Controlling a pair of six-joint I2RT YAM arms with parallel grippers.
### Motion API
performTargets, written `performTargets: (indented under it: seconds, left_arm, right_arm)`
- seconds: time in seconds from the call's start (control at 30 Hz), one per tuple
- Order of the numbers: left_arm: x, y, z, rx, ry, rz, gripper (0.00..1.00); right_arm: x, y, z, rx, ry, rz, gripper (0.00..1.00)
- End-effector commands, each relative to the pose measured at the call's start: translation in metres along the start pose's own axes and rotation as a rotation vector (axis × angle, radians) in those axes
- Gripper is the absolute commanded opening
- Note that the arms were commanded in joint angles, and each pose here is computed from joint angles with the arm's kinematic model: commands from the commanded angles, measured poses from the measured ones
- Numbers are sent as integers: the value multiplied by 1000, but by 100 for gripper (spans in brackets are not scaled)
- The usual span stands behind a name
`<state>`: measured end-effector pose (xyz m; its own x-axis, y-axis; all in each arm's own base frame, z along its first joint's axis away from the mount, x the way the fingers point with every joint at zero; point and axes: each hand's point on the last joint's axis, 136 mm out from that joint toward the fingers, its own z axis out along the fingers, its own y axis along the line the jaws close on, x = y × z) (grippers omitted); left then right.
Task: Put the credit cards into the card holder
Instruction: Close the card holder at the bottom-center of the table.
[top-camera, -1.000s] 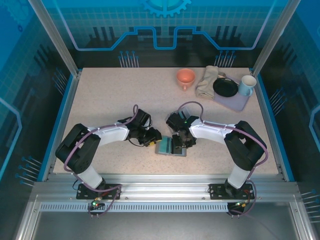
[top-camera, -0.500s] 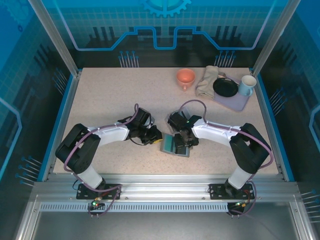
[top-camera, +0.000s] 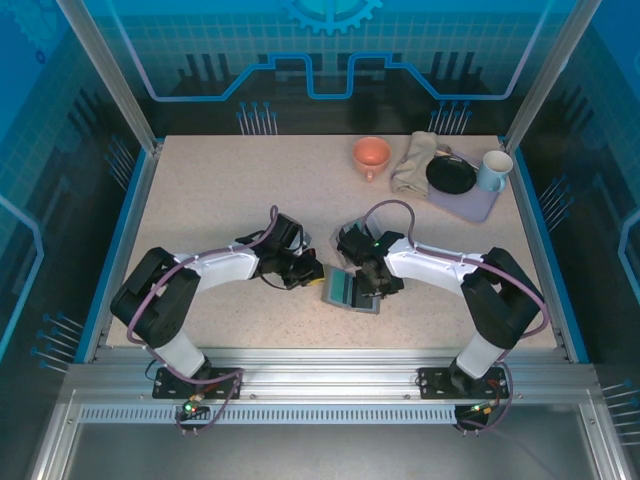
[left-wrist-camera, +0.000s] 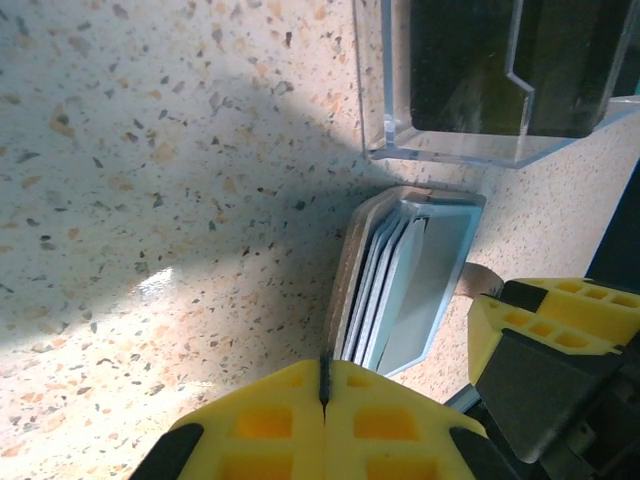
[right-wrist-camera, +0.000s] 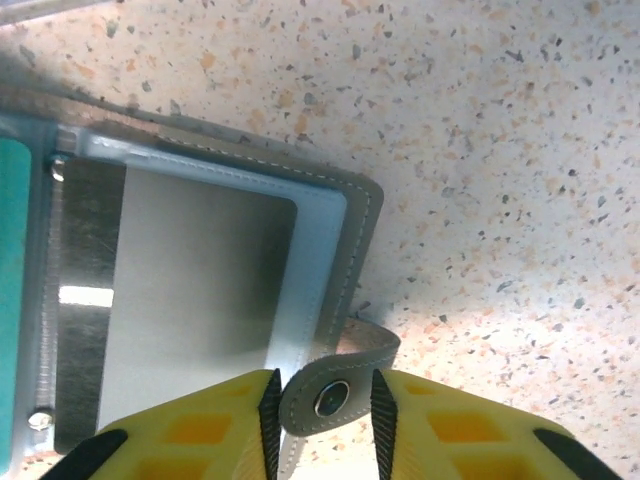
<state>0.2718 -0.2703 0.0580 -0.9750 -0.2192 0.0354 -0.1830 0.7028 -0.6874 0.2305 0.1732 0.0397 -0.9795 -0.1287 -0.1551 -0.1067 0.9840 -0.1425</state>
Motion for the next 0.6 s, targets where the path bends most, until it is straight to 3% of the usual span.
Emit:
performTargets:
  seconds: [0.0, 0.03, 0.17, 0.27, 0.57]
  left_arm:
    - [0, -17, -12, 16, -4, 57, 0]
    - [1, -18, -12, 16, -2, 60, 0]
    - [1, -21, -16, 10, 0, 75, 0]
    - [2, -20, -24, -44, -14, 93, 0]
    - [9, -30, -44, -297, -66, 201, 0]
  right_arm:
    - [5, -7, -6, 32, -13, 3, 17]
    - [5, -7, -5, 30, -13, 6, 12]
    - [4, -4, -6, -14, -28, 24, 6]
    - [2, 10, -4, -147, -35, 46, 1]
    - [-7, 26, -8, -524, -84, 205, 2]
